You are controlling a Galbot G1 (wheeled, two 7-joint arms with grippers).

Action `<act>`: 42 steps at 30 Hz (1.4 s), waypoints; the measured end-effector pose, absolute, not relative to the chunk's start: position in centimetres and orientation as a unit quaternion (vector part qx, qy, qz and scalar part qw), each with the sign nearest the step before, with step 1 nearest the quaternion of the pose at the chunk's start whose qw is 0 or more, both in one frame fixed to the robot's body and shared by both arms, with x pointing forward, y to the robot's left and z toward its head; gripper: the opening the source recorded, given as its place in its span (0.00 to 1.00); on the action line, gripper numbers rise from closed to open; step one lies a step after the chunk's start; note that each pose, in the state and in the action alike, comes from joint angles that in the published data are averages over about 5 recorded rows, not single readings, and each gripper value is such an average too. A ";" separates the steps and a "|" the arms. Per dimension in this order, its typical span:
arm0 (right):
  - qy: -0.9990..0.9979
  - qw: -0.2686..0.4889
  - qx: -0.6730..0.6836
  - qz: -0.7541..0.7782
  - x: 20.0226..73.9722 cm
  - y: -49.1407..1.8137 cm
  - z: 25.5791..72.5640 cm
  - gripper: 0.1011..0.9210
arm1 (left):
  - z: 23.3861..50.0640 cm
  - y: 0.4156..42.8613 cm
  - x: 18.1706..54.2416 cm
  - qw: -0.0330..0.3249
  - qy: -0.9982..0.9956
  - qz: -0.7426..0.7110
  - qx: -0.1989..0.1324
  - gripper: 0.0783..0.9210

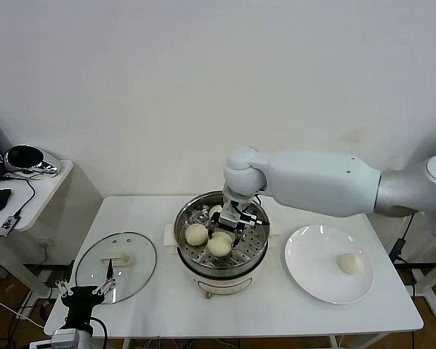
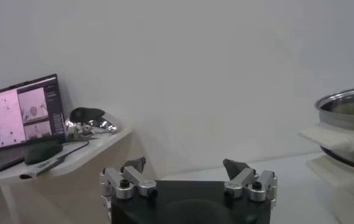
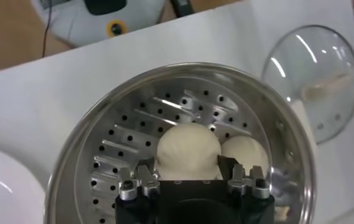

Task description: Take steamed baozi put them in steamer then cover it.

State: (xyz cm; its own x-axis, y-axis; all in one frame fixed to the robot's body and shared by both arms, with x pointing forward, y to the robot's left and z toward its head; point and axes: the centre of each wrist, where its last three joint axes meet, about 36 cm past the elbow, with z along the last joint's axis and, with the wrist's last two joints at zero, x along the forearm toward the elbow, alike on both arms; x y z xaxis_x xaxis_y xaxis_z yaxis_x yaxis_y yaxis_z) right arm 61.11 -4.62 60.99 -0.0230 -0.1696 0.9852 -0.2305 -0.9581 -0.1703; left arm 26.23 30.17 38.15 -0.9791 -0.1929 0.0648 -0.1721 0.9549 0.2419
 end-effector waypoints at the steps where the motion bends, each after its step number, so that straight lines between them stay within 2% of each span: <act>1: -0.138 0.020 0.699 0.701 61.1 -4.6 60.9 0.66 | 38.1 30.2 26.2 0.044 -0.988 -0.118 0.093 0.88; 9: -0.112 0.007 0.705 0.700 61.1 -4.5 60.4 0.69 | 38.1 30.1 26.1 0.045 -0.988 -0.117 0.094 0.88; 16: -0.121 -0.002 0.702 0.702 61.3 -4.8 61.3 0.86 | 38.2 30.1 26.1 0.043 -0.988 -0.117 0.094 0.88; 24: -0.163 0.015 0.689 0.706 61.6 -6.8 64.7 0.88 | 38.5 30.2 26.2 0.039 -0.988 -0.120 0.093 0.88; 33: -0.309 0.131 0.639 0.692 61.2 -14.1 68.4 0.88 | 38.7 30.5 26.5 0.036 -0.987 -0.127 0.087 0.88; 42: -0.448 0.254 0.569 0.641 58.7 -25.1 68.1 0.88 | 38.3 30.2 26.9 0.037 -0.988 -0.130 0.078 0.88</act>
State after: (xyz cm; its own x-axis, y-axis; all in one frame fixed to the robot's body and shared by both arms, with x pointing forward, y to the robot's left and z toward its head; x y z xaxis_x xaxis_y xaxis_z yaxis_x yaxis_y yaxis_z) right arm 58.69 -25.09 68.14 -0.2238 -0.1834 0.9572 -0.8355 -0.4696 -0.2853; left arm 26.90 30.19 38.33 -0.9850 -0.1640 0.0531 -0.1447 0.9540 0.2627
